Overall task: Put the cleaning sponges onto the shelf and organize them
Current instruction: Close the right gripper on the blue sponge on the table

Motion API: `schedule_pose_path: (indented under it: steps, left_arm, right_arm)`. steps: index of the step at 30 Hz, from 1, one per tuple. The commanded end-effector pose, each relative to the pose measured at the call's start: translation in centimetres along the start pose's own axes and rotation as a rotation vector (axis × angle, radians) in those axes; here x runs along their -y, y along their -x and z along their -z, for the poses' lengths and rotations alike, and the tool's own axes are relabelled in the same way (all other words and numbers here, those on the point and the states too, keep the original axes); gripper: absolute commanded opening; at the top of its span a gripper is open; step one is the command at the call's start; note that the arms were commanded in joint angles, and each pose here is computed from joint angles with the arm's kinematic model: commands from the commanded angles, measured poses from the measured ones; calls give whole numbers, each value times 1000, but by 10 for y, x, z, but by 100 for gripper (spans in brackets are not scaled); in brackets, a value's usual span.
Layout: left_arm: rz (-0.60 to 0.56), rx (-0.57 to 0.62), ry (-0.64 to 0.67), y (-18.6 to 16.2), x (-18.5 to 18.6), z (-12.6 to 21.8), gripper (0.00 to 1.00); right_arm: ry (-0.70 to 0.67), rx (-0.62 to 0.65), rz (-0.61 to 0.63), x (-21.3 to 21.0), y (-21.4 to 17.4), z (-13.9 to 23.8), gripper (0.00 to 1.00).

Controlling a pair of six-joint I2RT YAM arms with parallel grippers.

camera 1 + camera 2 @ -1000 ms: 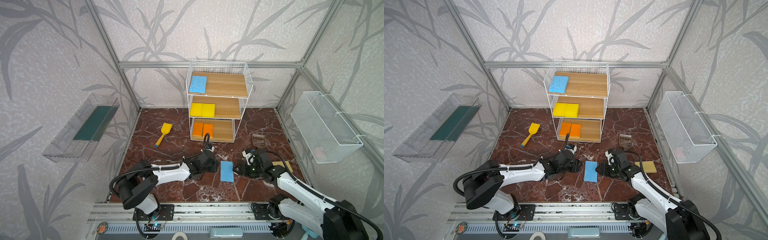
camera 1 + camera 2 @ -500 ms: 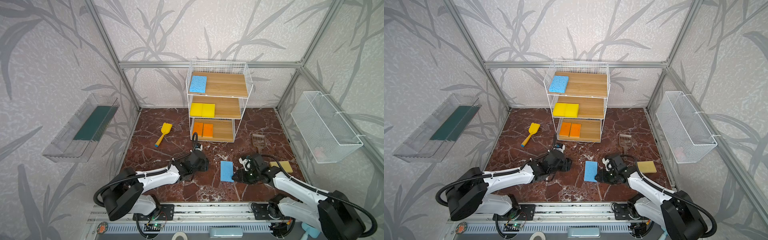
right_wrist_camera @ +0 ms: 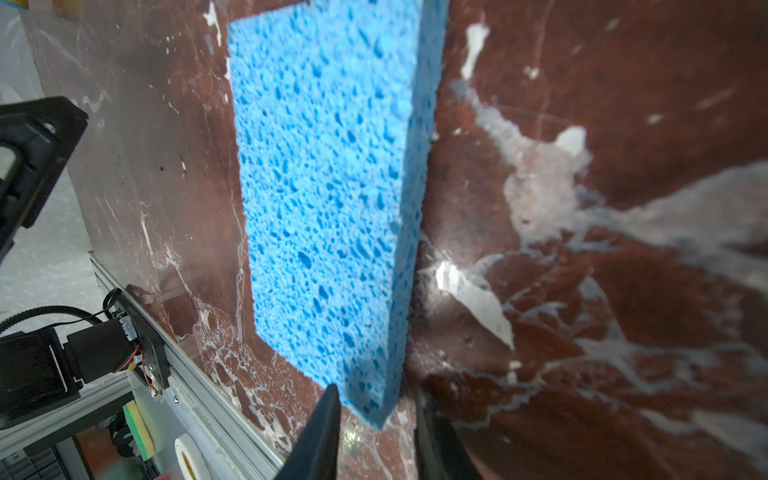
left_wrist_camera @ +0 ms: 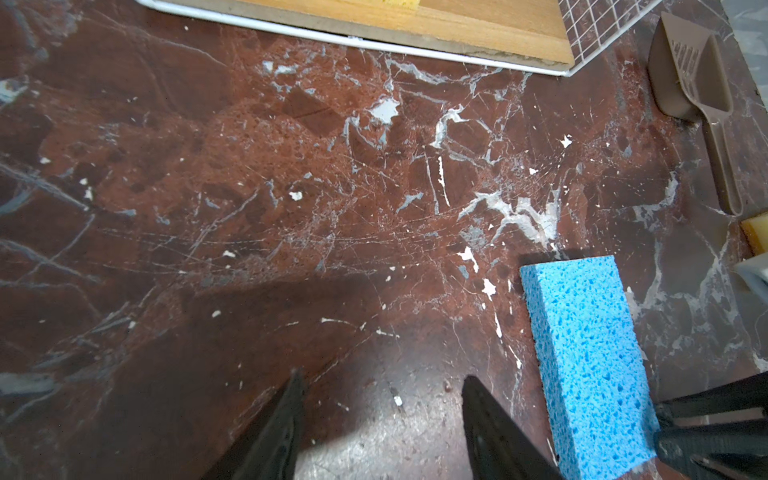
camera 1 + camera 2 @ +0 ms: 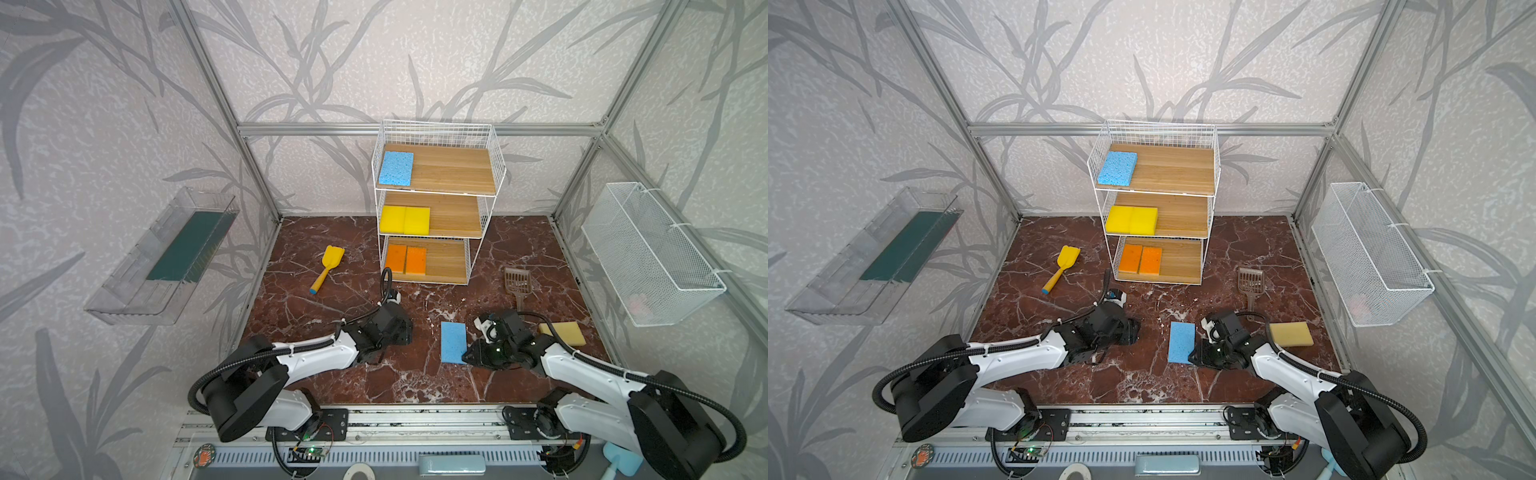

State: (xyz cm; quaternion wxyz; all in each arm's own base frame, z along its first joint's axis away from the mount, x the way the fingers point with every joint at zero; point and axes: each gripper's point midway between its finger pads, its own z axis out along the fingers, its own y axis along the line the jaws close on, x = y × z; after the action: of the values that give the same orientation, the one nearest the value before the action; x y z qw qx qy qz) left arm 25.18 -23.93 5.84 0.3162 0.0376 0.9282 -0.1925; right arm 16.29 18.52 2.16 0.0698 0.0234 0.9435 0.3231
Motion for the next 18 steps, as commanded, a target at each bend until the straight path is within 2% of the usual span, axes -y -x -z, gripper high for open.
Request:
schedule_pose_path:
  steps: [1,6,15,18]
  left_arm:
    - [25,27,24,2,-10,5,62]
    - [35,31,37,1,-17,9,62]
    - [42,53,47,5,-23,19,62]
    - [43,61,53,7,-25,24,62]
  right_arm:
    - [-20,-23,-19,5,-6,-4,26]
    - [-17,-31,-5,1,-7,-6,19]
    - [-23,19,46,-14,7,10,0]
    - [-16,45,83,-25,14,22,0]
